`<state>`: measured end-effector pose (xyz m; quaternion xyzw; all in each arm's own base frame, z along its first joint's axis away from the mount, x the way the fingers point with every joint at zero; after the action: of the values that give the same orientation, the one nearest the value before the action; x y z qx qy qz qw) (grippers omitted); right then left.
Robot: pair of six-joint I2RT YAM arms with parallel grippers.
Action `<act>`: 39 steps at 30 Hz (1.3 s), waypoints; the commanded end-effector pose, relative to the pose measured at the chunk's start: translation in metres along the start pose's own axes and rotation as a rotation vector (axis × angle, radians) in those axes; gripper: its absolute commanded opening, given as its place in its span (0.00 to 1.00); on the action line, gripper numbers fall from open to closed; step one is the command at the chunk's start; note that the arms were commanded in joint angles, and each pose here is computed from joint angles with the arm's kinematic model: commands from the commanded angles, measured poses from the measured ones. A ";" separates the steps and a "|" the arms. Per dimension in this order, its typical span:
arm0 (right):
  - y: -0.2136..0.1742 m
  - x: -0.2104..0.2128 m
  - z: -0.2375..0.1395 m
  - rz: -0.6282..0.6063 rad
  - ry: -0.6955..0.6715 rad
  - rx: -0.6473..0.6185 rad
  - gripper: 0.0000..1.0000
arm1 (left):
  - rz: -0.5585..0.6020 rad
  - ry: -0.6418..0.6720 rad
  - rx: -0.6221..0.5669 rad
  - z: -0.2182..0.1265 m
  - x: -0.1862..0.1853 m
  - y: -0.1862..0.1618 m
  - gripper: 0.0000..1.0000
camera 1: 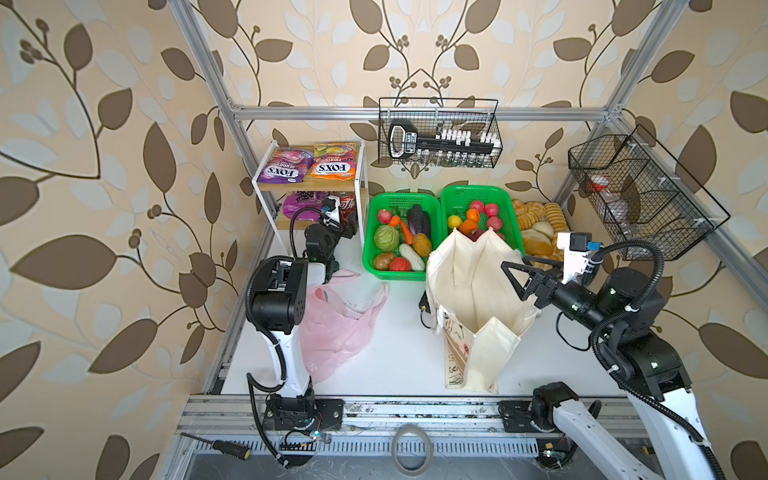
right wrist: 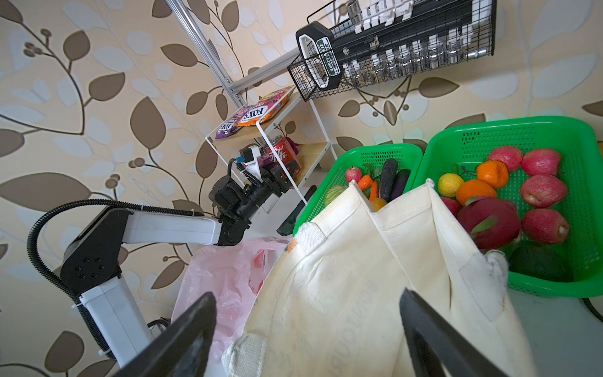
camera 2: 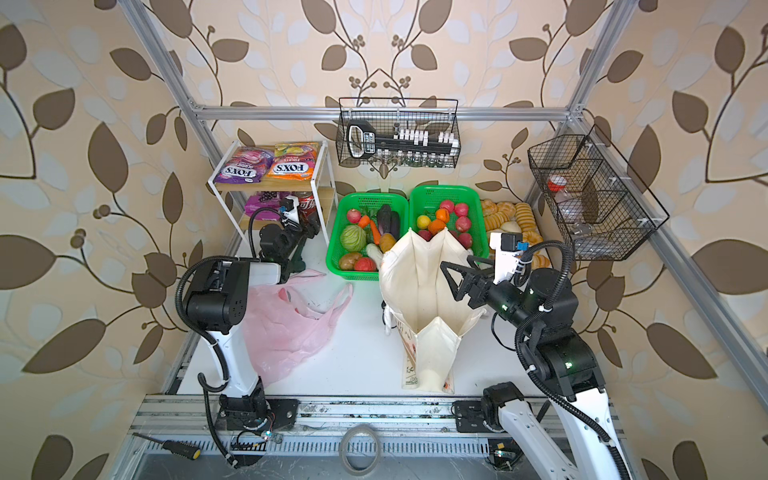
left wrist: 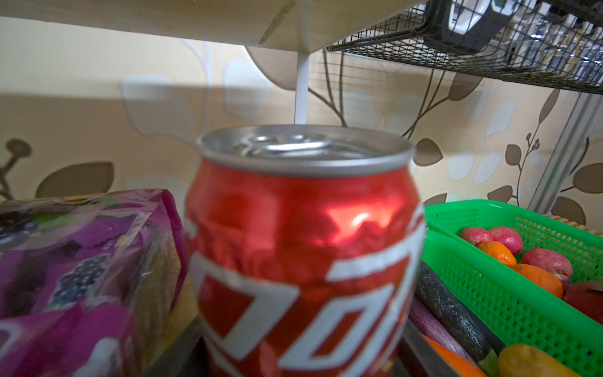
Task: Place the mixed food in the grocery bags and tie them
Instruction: 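Grasp the red Coca-Cola can on the shelf with the left gripper, then pull the can off the shelf with the left gripper toward the right gripper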
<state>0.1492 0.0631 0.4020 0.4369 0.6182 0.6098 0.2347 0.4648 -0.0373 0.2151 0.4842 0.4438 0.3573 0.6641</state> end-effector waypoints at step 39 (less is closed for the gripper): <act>-0.001 0.004 -0.003 0.031 0.030 -0.005 0.88 | 0.049 0.086 -0.121 -0.106 -0.053 0.079 0.35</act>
<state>0.1467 0.0629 0.3978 0.4489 0.6114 0.6134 0.2200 0.3737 -0.0323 0.2257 0.4841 0.4965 0.3576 0.6255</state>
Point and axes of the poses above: each gripper's point midway between its finger pads, its own z axis out along the fingers, its own x axis along the line the jaws close on, y = z × x, the point moved 9 cm from there along -z, back along the fingers, and after that the axes turned 12 degrees about -z, right-handed, at the moved point
